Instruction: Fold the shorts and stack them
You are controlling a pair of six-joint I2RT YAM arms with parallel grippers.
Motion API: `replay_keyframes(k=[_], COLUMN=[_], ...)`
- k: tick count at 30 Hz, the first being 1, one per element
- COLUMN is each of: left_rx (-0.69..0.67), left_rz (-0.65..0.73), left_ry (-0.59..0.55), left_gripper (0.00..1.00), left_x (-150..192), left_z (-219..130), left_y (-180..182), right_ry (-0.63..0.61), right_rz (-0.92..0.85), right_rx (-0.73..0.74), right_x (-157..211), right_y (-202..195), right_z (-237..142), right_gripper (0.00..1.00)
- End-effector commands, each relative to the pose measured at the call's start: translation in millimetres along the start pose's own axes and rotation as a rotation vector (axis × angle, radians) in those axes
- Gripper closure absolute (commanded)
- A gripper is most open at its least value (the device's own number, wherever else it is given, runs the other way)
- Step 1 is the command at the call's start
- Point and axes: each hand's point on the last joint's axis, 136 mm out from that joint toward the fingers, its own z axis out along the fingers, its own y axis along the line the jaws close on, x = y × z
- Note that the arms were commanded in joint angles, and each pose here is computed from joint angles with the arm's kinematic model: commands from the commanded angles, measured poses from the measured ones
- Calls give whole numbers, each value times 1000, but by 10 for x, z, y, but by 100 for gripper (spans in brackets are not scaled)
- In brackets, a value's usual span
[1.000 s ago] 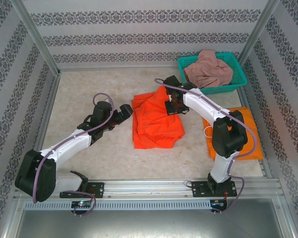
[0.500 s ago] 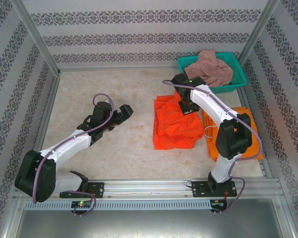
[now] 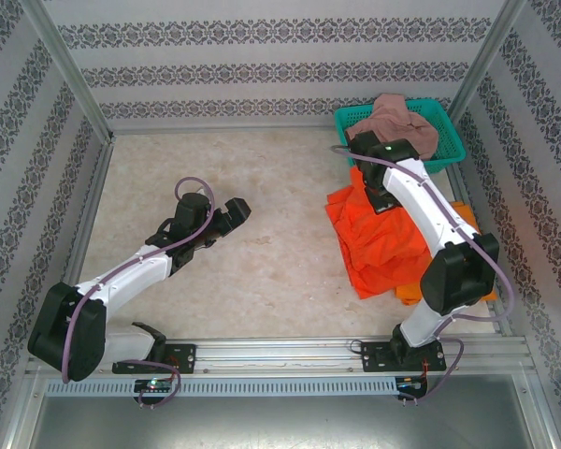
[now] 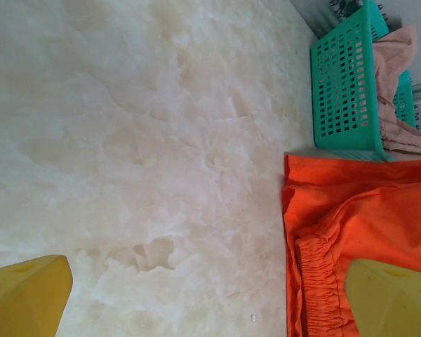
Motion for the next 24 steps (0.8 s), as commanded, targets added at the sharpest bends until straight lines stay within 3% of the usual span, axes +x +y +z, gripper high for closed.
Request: replay_keyframes(k=[1, 16, 24], left_rx=[15, 13, 10], left_rz=[0, -12, -15], left_ry=[-14, -21, -20], left_gripper=[0, 0, 0], left_x=[-38, -67, -79], left_z=[23, 5, 18], left_y=[7, 34, 37], right_ry=[-15, -27, 15], right_rz=[10, 120, 179], right_rx=[61, 160, 213], right_x=[80, 264, 376], right_y=[-259, -931, -1232], right_z=[-135, -302, 78], right_gripper=[100, 100, 100])
